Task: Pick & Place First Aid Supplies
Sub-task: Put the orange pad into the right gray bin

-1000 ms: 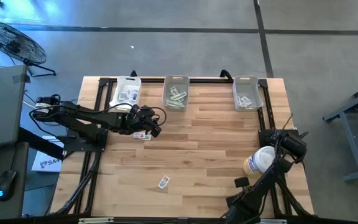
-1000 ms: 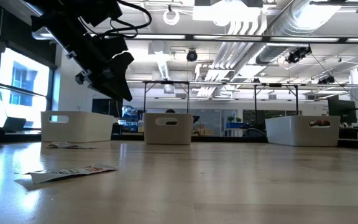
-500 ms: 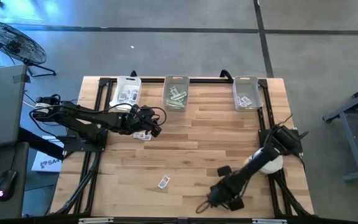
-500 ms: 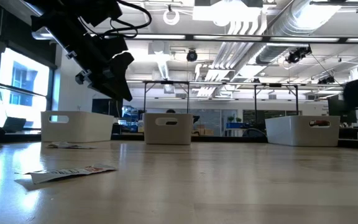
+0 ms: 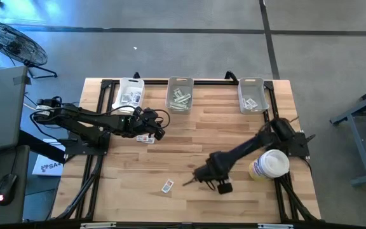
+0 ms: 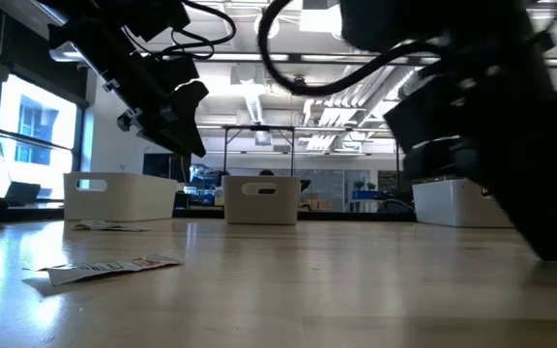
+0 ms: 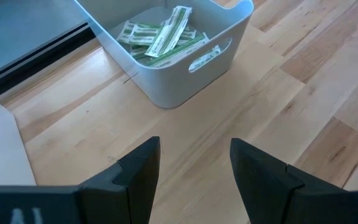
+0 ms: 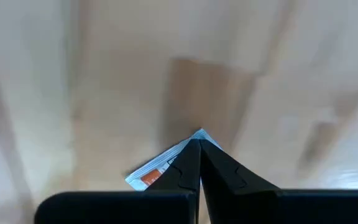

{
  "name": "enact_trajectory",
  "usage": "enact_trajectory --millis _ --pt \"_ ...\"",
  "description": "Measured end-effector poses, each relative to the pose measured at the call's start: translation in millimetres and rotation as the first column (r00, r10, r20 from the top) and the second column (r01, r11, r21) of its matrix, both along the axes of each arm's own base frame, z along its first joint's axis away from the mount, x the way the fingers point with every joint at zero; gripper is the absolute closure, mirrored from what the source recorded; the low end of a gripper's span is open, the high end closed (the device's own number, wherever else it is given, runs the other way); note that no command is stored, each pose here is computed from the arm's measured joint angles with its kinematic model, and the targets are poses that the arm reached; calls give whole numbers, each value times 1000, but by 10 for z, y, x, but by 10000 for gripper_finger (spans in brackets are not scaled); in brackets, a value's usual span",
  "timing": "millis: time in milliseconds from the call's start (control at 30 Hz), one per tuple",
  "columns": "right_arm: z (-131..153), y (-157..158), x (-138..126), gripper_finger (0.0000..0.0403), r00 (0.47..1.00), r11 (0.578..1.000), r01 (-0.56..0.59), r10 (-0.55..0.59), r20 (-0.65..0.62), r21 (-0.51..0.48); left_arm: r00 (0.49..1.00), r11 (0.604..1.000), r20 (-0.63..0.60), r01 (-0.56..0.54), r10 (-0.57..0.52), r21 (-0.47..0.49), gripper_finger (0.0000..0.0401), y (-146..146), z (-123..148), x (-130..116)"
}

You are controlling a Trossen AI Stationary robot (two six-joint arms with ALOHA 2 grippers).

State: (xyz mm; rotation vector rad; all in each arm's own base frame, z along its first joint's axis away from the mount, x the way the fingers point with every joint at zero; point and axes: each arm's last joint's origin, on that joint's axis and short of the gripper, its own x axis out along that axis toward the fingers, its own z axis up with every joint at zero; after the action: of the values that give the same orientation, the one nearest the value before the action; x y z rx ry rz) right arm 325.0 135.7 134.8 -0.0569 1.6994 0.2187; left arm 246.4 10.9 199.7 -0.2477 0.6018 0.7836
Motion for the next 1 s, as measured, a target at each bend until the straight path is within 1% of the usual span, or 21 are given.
enact_trajectory --millis 267,367,500,633,733,867,933,1000 --pt "8 -531 177 402 1000 1000 14 -14 17 11 1000 1000 0 2 -2 -3 209 -1 -1 0" --pt "63 -689 240 402 1000 1000 -2 3 19 -16 1000 1000 0 2 -2 -3 209 -1 -1 0" --pt "209 -880 368 402 998 997 -13 18 65 -79 1000 1000 0 2 -2 -3 209 -1 -1 0" --pt "379 -1037 488 402 994 997 9 0 113 -77 1000 1000 0 3 -3 -4 209 -1 -1 0" --pt "541 -1090 538 402 991 995 68 -58 119 -77 1000 1000 0 4 -4 -5 209 -2 -1 0" --pt "714 -1003 500 401 990 987 133 -128 56 -88 1000 1000 -1 4 -4 -5 209 -1 -2 0" --pt "767 -911 467 401 981 976 192 -190 27 -100 1000 1000 -2 4 -4 -5 209 -1 -2 -1" --pt "780 -810 432 402 959 952 283 -284 5 -116 1000 1000 -8 4 -4 -5 209 -1 -6 -4"
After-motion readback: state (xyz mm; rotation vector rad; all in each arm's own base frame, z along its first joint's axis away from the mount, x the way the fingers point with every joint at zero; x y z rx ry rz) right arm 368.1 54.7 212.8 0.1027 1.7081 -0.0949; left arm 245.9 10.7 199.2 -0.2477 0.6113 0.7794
